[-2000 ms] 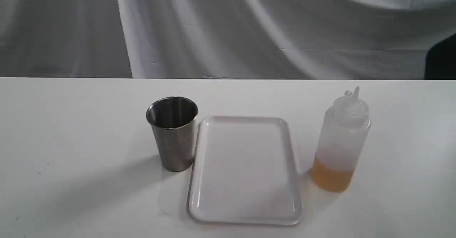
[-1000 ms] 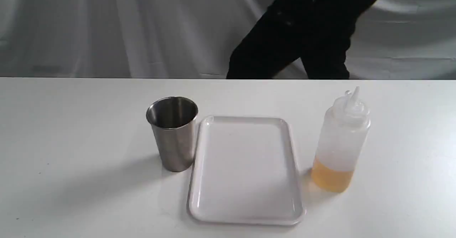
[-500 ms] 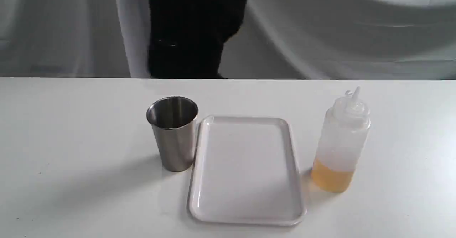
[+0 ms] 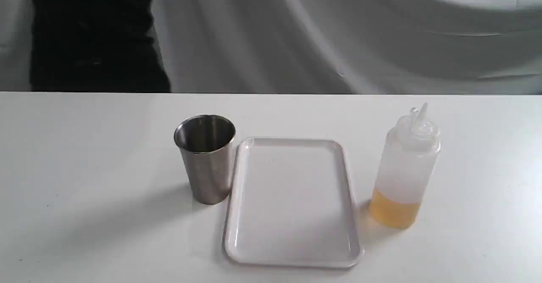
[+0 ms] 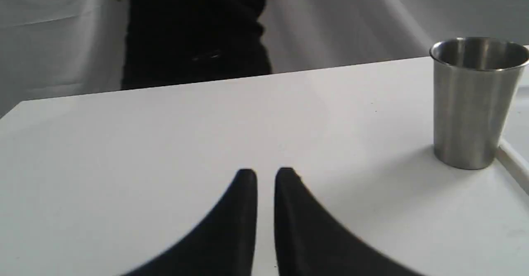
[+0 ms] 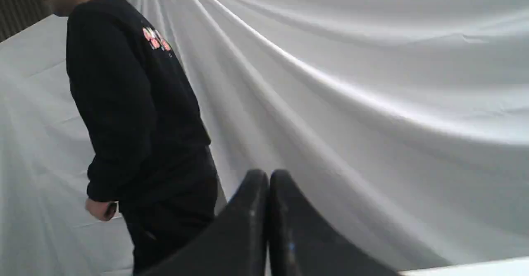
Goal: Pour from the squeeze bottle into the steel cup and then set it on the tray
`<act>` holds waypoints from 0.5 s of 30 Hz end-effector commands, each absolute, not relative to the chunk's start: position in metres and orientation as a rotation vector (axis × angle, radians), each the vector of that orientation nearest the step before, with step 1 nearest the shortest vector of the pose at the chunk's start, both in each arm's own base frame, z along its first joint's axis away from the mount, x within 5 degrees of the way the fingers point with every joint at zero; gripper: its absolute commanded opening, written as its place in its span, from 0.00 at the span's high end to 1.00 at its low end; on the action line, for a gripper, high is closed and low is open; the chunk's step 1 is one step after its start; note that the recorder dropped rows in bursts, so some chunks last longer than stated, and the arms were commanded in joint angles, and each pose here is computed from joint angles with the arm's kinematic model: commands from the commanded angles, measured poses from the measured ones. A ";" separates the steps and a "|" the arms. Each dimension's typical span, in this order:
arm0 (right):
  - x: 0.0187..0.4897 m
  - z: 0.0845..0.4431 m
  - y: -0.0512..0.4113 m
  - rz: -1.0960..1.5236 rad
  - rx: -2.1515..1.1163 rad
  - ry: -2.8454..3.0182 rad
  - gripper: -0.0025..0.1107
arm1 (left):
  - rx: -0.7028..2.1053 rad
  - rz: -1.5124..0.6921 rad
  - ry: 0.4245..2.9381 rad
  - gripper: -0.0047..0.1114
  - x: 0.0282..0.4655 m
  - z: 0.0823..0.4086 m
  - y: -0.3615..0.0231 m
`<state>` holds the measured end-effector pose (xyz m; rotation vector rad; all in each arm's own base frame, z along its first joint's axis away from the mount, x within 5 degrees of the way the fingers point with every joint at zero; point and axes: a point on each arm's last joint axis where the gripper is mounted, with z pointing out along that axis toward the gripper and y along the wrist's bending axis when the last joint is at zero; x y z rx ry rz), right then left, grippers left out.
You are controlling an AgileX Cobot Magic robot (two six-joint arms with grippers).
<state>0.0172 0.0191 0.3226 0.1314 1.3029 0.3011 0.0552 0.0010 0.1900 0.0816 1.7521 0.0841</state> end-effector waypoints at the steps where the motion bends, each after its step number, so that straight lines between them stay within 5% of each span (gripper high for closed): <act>1: 0.008 0.344 0.026 0.259 0.011 1.271 0.98 | 0.085 0.082 1.744 0.89 0.055 0.189 0.001; 15: 0.033 0.421 0.025 0.148 -0.119 1.300 0.98 | 0.085 0.082 1.744 0.89 0.055 0.189 0.001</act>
